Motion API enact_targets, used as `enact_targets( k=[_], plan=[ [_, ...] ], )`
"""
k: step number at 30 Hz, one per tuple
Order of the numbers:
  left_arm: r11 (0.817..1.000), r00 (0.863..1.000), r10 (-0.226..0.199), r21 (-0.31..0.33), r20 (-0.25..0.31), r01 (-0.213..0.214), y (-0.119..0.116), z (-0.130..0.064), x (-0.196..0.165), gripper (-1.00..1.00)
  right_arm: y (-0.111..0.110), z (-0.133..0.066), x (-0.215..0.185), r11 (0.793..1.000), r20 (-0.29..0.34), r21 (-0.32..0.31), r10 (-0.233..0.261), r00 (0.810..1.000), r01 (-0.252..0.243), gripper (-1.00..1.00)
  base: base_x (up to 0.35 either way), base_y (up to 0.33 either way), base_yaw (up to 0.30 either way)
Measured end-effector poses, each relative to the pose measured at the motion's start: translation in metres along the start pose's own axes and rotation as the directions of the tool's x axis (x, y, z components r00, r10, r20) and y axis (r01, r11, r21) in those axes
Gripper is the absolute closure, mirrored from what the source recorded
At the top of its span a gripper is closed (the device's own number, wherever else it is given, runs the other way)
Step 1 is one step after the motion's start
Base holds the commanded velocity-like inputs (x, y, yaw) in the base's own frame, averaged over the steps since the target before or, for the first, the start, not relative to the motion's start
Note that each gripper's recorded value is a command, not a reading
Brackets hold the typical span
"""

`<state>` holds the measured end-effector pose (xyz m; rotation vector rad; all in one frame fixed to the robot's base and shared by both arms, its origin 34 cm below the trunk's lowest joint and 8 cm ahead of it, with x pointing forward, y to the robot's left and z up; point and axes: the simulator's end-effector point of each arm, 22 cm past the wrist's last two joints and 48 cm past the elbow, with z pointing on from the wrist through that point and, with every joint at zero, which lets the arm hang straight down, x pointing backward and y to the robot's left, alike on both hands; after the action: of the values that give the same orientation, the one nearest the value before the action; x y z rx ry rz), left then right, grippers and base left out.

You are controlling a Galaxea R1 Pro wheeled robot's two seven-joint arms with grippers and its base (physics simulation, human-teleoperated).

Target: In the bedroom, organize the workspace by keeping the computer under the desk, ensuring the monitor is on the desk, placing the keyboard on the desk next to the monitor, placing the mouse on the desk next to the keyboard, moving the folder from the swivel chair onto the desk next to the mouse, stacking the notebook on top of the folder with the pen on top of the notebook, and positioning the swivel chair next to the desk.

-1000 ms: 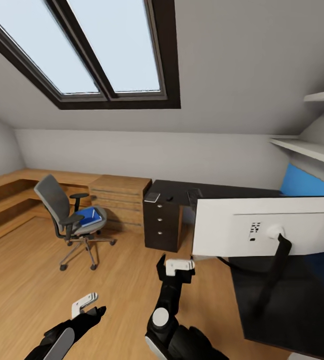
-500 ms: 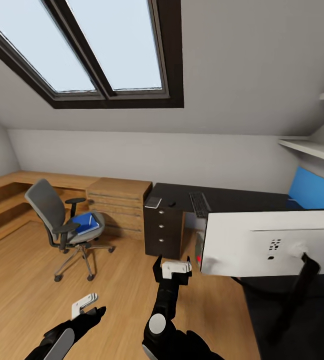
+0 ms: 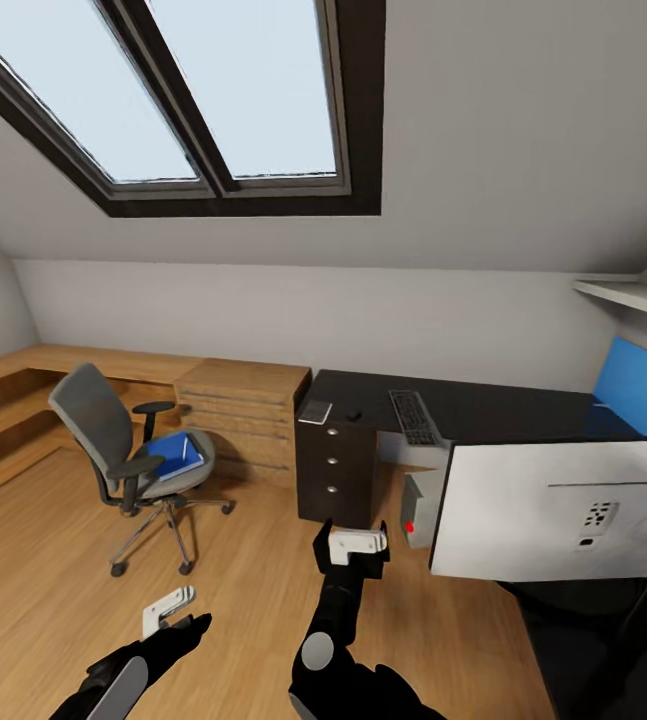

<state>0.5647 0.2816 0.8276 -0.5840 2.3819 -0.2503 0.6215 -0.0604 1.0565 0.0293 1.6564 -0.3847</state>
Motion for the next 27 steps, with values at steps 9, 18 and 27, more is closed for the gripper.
enact_targets(
  k=[9,18,27],
  plan=[
    [1.000,1.000,-0.001,-0.006,-0.007,0.001,0.003,0.001,0.003,-1.00,-0.001,0.000,0.002,1.000,-0.003,0.004,-0.005,1.000,0.005,-1.00,0.010,0.006,0.000],
    [1.000,1.000,0.000,-0.009,-0.007,0.000,0.004,0.001,0.004,-1.00,-0.003,0.001,-0.006,1.000,-0.003,0.010,0.017,1.000,-0.016,-1.00,0.163,0.000,0.000],
    [0.999,0.999,0.006,-0.052,-0.036,-0.008,0.023,0.005,0.017,-1.00,-0.046,0.068,-0.079,0.994,-0.159,-0.050,0.087,0.983,-0.096,-1.00,0.011,0.000,0.000]
  ],
)
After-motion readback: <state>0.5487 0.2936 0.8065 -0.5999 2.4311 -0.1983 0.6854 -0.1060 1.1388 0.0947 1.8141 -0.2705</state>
